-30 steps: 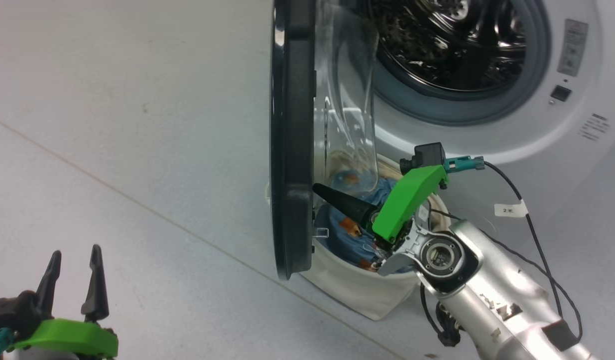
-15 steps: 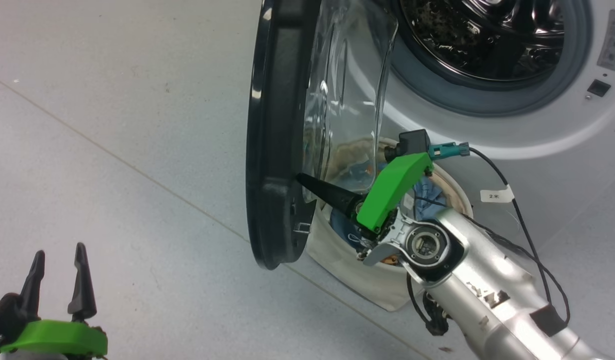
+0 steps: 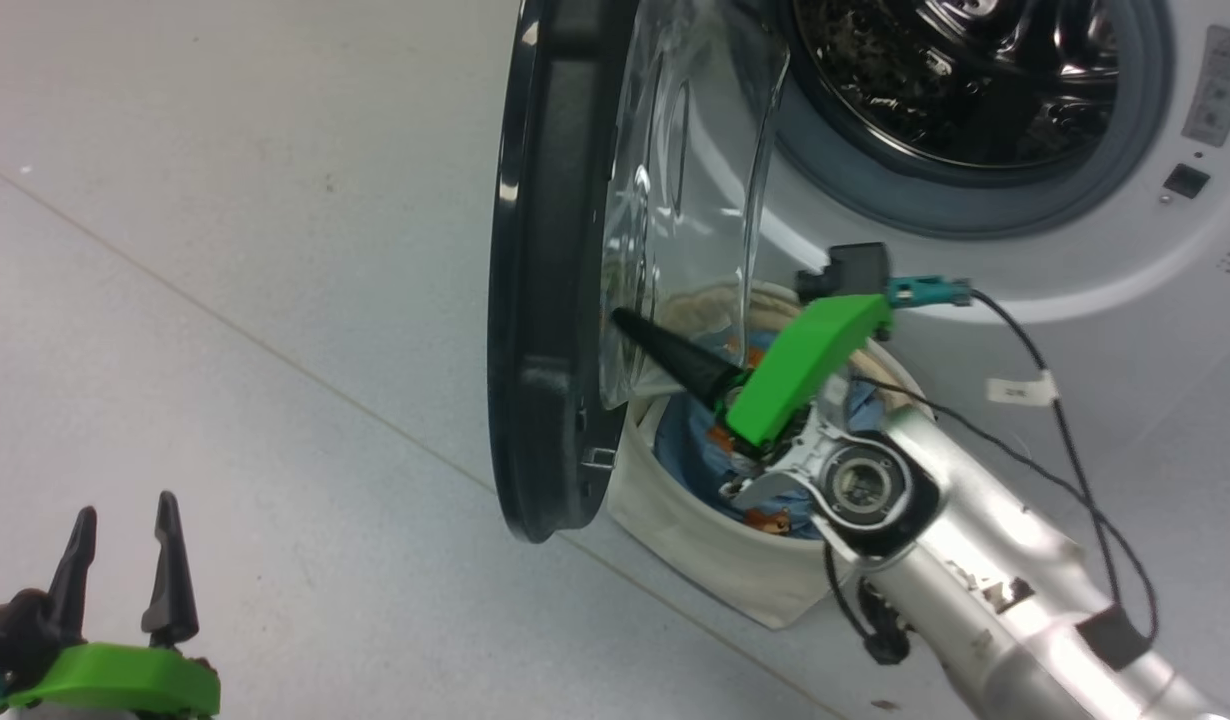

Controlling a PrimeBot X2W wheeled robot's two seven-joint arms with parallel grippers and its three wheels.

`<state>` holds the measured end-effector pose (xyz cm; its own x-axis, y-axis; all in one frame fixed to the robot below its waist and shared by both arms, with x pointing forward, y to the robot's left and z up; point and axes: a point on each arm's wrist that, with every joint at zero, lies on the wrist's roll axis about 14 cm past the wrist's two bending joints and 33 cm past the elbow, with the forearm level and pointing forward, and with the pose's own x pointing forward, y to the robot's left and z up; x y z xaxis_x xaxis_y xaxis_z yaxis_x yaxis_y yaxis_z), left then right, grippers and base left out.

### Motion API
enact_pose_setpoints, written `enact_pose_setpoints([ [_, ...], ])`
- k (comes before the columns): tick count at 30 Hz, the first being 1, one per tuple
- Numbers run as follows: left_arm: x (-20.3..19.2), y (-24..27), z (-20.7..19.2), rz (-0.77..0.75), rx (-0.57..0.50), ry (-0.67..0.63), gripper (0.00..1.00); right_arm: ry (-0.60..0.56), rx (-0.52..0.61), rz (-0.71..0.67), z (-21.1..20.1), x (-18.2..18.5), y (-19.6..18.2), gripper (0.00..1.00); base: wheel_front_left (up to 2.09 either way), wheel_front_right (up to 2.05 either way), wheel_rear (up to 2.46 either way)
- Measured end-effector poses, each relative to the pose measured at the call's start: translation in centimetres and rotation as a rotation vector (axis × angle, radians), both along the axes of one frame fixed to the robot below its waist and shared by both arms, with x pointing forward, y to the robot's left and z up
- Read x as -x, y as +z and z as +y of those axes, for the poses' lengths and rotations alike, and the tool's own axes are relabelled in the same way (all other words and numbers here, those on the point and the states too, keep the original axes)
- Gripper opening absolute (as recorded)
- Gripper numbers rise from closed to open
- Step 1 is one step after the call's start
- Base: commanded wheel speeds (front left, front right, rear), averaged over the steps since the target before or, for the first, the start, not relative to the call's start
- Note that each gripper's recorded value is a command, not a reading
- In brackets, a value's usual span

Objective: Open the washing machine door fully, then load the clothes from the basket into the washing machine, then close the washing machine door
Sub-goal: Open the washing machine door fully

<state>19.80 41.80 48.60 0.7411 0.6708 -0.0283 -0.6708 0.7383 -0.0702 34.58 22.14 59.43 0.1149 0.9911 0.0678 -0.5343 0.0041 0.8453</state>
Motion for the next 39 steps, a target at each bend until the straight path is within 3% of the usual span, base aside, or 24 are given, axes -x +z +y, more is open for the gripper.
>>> enact_pose_setpoints([
  [1, -0.1, -0.1, -0.1, -0.002, 0.003, -0.008, 1.00, -0.037, -0.009, -0.016, -0.5, -0.6, 0.2, 0.19, 0.00, 0.00, 0.00],
  [2, -0.3, -0.1, -0.2, -0.005, 0.005, -0.014, 1.00, -0.082, -0.016, -0.034, -1.1, -1.4, 0.3, 0.93, 0.00, 0.00, 0.00],
  [3, -0.5, -0.1, -0.3, -0.006, 0.006, -0.020, 1.00, -0.130, -0.018, -0.058, -1.8, -2.1, 0.2, 1.00, 0.00, 0.00, 0.00],
  [5, -0.8, 0.0, -0.4, -0.008, 0.005, -0.028, 1.00, -0.182, -0.011, -0.095, -2.7, -2.9, 0.0, 1.00, 0.00, 0.00, 0.00],
  [12, -2.9, 0.4, -1.3, -0.036, 0.006, -0.085, 1.00, -0.484, 0.066, -0.549, -9.6, -6.5, -1.1, 1.00, 0.00, 0.00, 0.00],
  [16, -3.6, 0.6, -1.7, -0.048, 0.005, -0.106, 1.00, -0.569, 0.144, -0.719, -12.8, -7.4, -1.5, 1.00, 0.00, 0.00, 0.00],
  [19, -4.1, 0.9, -1.8, -0.056, 0.001, -0.115, 1.00, -0.694, 0.204, -0.846, -16.5, -8.2, -1.3, 1.00, 0.00, 0.00, 0.00],
  [26, -4.2, 1.1, -1.9, -0.069, 0.001, -0.120, 1.00, -0.731, 0.330, -0.864, -18.7, -5.5, -5.4, 1.00, 0.00, 0.00, 0.00],
  [39, -4.0, 1.0, -2.3, -0.075, 0.008, -0.128, 1.00, -0.777, 0.336, -0.877, -19.4, -5.3, -4.7, 1.00, 0.00, 0.00, 0.00],
])
